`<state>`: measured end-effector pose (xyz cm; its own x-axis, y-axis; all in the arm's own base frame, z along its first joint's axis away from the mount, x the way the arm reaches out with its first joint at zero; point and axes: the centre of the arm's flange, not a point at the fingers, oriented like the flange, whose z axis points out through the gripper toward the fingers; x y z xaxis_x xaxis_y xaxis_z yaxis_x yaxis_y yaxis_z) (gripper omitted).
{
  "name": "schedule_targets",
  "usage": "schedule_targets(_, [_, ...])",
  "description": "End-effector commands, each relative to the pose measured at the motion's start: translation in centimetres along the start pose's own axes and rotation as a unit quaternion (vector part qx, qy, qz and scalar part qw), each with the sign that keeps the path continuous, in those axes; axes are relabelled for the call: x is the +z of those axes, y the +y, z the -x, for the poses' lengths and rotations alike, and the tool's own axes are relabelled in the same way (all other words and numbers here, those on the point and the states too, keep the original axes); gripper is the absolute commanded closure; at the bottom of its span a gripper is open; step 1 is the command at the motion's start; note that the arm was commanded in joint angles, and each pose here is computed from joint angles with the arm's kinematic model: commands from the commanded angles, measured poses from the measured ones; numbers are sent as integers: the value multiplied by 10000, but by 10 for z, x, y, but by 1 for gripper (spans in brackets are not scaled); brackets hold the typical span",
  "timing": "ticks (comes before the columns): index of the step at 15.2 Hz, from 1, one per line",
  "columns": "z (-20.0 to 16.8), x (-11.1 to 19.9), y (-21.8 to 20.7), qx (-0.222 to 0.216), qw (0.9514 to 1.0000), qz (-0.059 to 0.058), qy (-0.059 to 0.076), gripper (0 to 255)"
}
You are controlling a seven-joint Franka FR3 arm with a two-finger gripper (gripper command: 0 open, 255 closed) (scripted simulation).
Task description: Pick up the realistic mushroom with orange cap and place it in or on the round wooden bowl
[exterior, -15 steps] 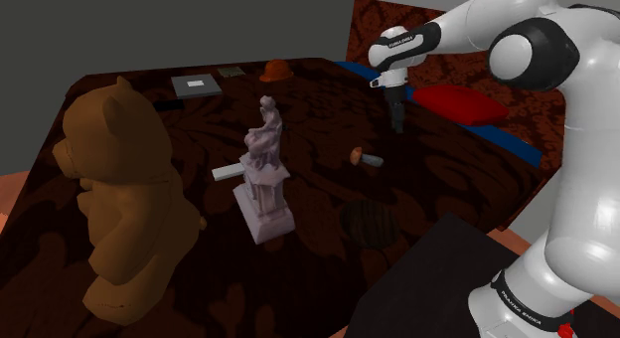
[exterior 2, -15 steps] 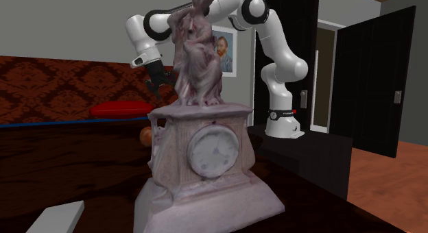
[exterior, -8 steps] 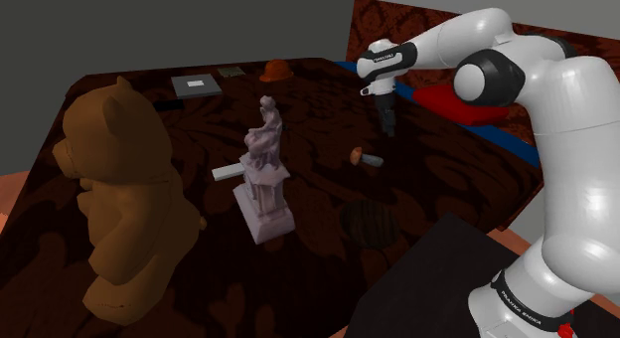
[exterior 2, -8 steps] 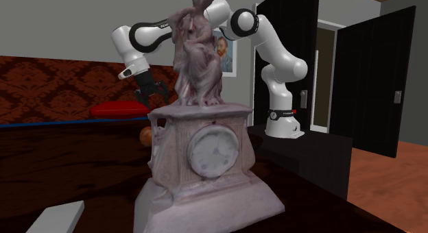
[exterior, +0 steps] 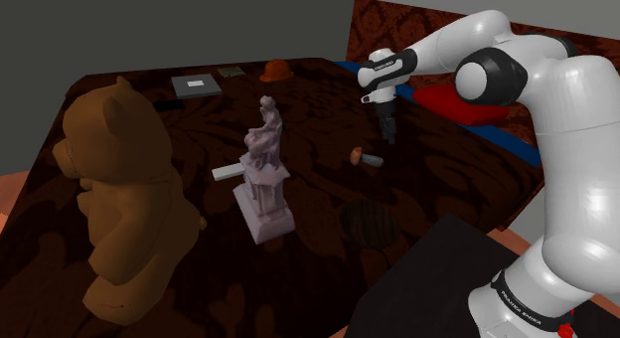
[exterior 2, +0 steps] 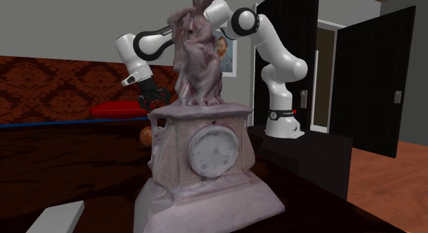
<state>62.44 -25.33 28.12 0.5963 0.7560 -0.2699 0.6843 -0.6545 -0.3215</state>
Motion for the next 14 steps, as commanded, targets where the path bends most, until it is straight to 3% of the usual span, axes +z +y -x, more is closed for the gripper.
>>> schedule_targets(1, [0, 0, 0, 0, 10000, 1, 0, 0])
schedule_targets(4, [0, 0, 0, 0, 10000, 1, 0, 0])
schedule_targets(5, [0, 0, 0, 0, 10000, 1, 0, 255])
schedule_targets(14, [0, 0, 0, 0, 10000, 1, 0, 255])
